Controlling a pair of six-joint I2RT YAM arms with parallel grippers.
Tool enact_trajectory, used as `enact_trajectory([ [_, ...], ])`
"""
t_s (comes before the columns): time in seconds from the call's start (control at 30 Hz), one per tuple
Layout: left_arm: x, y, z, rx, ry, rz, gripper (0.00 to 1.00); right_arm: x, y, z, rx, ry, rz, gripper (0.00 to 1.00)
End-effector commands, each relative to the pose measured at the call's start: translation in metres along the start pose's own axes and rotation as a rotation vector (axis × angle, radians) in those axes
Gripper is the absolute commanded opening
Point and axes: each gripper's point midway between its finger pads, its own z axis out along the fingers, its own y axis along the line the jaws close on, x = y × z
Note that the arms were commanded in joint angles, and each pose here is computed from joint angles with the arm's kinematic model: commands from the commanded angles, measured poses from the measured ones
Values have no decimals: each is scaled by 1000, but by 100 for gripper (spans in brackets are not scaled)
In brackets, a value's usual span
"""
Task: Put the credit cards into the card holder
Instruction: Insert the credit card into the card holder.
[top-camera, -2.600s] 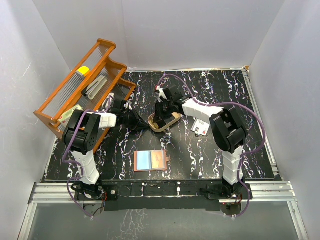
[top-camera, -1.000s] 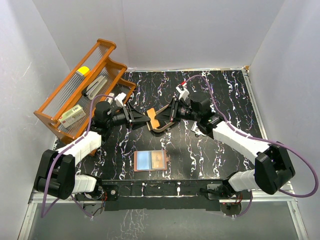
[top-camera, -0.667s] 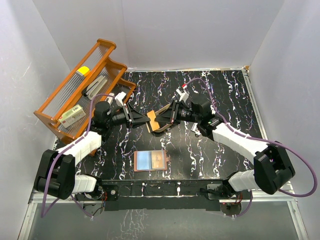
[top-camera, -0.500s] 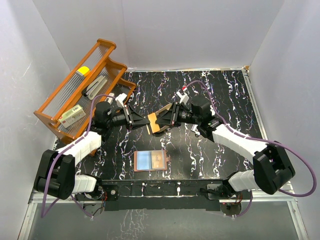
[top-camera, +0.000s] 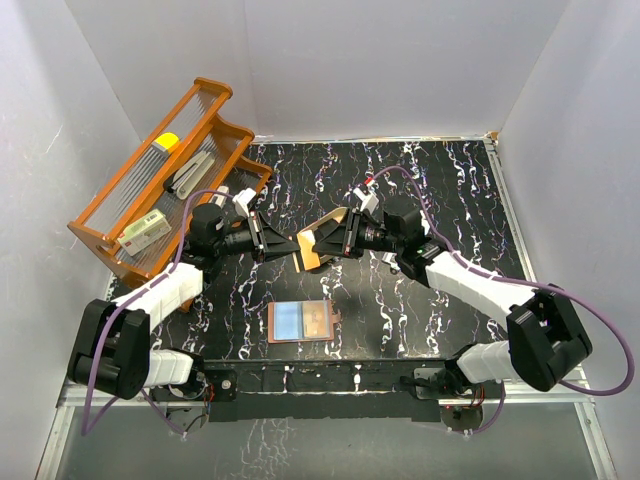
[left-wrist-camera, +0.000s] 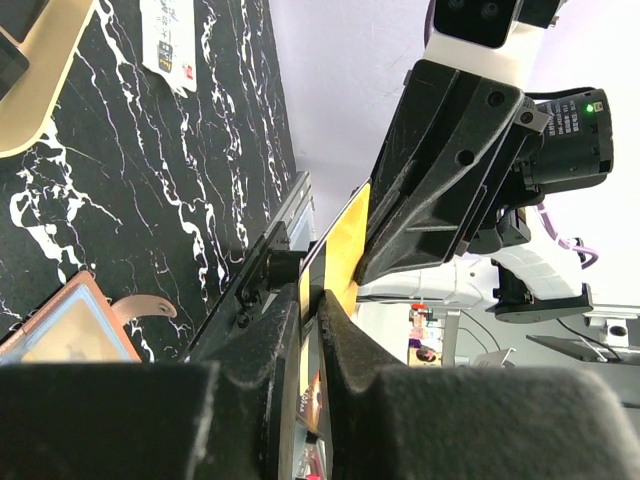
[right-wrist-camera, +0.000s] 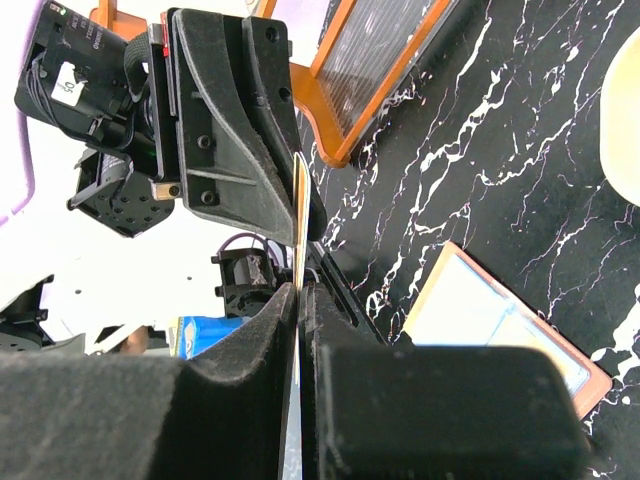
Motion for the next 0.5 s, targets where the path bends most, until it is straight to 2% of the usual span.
enact_trajectory([
  [0.0, 5, -2, -3, -3, 12, 14, 8, -12, 50, -11, -157, -44, -106, 3],
  [0.13, 5, -5, -4, 12, 19, 15, 8, -9, 53, -13, -176, -29, -114, 4],
  [0.3, 9, -5, -5, 12, 26, 18, 9, -5, 60, -16, -208, -10, -114, 10],
  [0.47, 10, -3, -6, 10, 29, 14, 12, -2, 63, -19, -231, -9, -102, 7],
])
